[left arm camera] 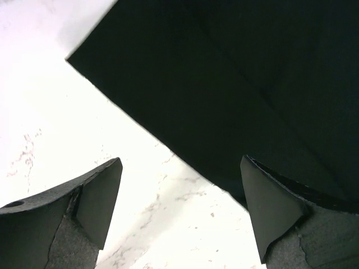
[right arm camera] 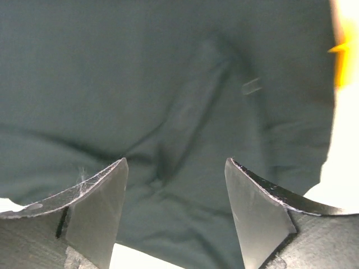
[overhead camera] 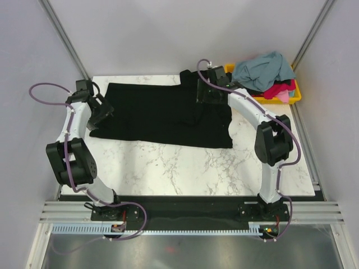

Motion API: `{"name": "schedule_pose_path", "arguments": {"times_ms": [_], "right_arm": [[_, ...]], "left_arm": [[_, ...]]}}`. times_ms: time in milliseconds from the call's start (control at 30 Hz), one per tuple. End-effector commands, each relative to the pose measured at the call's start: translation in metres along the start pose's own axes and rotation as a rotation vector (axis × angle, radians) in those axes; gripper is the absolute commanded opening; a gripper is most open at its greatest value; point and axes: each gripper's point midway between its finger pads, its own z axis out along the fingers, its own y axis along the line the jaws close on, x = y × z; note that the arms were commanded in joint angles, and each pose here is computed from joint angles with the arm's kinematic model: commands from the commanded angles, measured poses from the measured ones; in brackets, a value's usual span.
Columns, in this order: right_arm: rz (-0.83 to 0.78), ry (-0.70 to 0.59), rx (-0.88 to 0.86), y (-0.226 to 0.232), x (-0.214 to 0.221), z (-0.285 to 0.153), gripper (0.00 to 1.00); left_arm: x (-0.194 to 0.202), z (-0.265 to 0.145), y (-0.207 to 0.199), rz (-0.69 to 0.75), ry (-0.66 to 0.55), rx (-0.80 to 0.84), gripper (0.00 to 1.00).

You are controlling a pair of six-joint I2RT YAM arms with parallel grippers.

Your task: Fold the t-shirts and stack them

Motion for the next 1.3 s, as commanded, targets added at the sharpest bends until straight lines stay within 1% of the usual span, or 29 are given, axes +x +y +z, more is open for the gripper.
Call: {"name": "schedule_pose_path", "arguments": {"times_ms": [0,167,233,367,467,567,600,633,700,733,867,933,967,1000,1033,1067,1100,1133,1200,1267], "right_arm": [[-0.014,0.11,-0.063,0.026,0.052,0.015,0.77],[-0.035,0.17,-0.052,0.033,0.081,0.029,0.73],[-0.053,0.176,-0.058,0.04,0.085,0.033,0.71],[-0.065,0.189,-0.005,0.034,0.089,0.046,0.66],[-0.07,0.201,0.007,0.031,0.094,0.052,0.6],[-0.068,0.212,0.002,0.033,0.097,0.056,0.35],[-0.068,0.212,0.001,0.032,0.097,0.057,0.21],[-0.067,0.211,-0.009,0.035,0.096,0.057,0.12],[-0.061,0.196,-0.029,0.045,0.089,0.059,0.0],[-0.056,0.192,-0.044,0.05,0.085,0.06,0.0],[-0.027,0.106,-0.083,0.076,0.049,0.071,0.0],[-0.002,0.104,-0.086,0.08,0.048,0.084,0.0],[0.007,0.072,-0.096,0.086,0.035,0.085,0.0],[0.016,0.065,-0.099,0.088,0.034,0.09,0.01],[0.022,0.066,-0.106,0.091,0.033,0.094,0.07],[0.021,0.071,-0.119,0.094,0.035,0.102,0.39],[0.021,0.075,-0.12,0.094,0.037,0.106,0.52],[0.017,0.076,-0.118,0.093,0.039,0.109,0.55],[0.016,0.056,-0.097,0.087,0.038,0.114,0.66],[0.008,0.037,-0.096,0.085,0.031,0.11,0.71]], "left_arm": [[0.02,-0.004,0.008,0.084,0.021,-0.001,0.94],[0.026,-0.001,0.006,0.096,0.032,0.017,0.93],[0.025,-0.003,0.004,0.093,0.027,0.027,0.93],[0.026,-0.003,0.005,0.093,0.024,0.03,0.93],[0.026,-0.003,0.004,0.094,0.024,0.034,0.93],[0.025,-0.004,0.004,0.092,0.02,0.036,0.93],[0.025,-0.004,0.003,0.092,0.019,0.037,0.93],[0.026,-0.004,0.003,0.093,0.022,0.037,0.93],[0.026,-0.004,0.003,0.093,0.022,0.039,0.92],[0.025,-0.004,0.003,0.092,0.019,0.04,0.92],[0.026,-0.004,0.003,0.095,0.02,0.04,0.92],[0.026,-0.003,0.003,0.094,0.025,0.042,0.92],[0.026,-0.003,0.003,0.094,0.025,0.042,0.92],[0.026,-0.003,0.002,0.094,0.026,0.043,0.92],[0.026,-0.003,0.002,0.094,0.026,0.045,0.92],[0.026,-0.003,0.002,0.094,0.026,0.043,0.92],[0.027,-0.002,0.003,0.094,0.026,0.041,0.92],[0.027,-0.002,0.003,0.094,0.028,0.041,0.92],[0.027,-0.002,0.003,0.094,0.028,0.038,0.92],[0.027,-0.002,0.004,0.092,0.023,0.036,0.92]]}}
